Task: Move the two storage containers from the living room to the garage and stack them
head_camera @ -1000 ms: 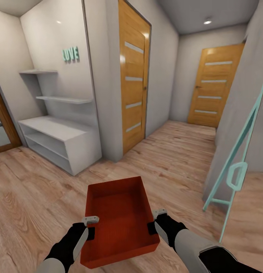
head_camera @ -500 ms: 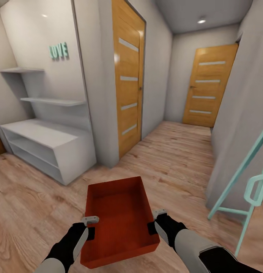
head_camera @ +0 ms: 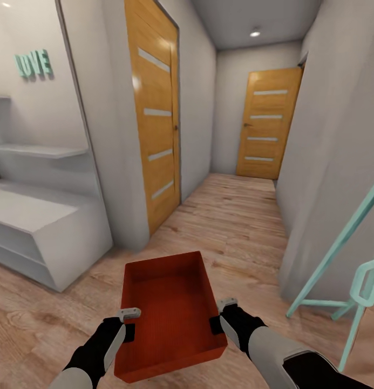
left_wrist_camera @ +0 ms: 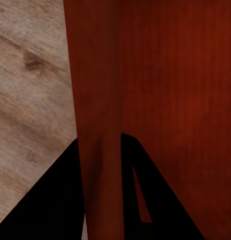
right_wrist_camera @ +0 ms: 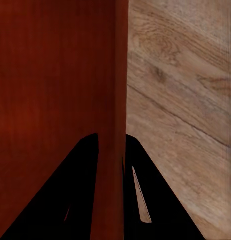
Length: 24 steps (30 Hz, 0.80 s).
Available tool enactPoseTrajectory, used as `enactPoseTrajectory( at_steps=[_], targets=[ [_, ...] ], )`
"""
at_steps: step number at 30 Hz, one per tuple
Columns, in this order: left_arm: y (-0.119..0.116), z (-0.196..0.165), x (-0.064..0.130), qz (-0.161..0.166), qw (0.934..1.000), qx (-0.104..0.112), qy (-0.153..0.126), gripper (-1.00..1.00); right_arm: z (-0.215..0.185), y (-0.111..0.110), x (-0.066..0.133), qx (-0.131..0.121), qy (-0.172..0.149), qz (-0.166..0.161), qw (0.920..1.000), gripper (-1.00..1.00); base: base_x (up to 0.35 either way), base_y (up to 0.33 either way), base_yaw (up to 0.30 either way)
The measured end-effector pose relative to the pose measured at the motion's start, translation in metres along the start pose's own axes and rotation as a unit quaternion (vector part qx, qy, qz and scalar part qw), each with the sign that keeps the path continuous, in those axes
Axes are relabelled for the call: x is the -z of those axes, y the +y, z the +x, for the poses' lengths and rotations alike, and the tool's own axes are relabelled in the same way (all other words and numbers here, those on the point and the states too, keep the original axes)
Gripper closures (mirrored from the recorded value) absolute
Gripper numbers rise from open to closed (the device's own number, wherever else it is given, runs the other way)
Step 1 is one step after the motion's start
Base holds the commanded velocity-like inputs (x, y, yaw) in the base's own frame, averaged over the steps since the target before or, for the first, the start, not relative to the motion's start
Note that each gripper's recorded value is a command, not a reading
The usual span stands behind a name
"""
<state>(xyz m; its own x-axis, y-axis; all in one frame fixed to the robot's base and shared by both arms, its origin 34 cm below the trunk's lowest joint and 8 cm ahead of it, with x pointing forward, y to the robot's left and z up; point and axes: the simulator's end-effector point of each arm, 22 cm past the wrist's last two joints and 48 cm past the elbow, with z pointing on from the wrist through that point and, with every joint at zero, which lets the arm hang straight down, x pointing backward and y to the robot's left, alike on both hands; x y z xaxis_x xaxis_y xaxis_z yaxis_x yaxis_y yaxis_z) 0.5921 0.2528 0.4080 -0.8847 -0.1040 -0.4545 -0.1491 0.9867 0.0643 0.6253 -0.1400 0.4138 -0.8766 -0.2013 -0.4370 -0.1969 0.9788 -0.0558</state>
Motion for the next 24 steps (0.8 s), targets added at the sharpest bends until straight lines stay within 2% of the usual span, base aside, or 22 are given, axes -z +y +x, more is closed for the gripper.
enactPoseTrajectory(
  at_steps=[24],
  targets=[
    [0.0002, -0.0074, 0.0067, 0.001, 1.0000, 0.000, -0.009, 1.00, -0.0068, -0.0010, 0.0072, 0.000, -0.009, 0.002, 1.0000, 1.00, 0.341, 0.146, -0.268]
  ],
)
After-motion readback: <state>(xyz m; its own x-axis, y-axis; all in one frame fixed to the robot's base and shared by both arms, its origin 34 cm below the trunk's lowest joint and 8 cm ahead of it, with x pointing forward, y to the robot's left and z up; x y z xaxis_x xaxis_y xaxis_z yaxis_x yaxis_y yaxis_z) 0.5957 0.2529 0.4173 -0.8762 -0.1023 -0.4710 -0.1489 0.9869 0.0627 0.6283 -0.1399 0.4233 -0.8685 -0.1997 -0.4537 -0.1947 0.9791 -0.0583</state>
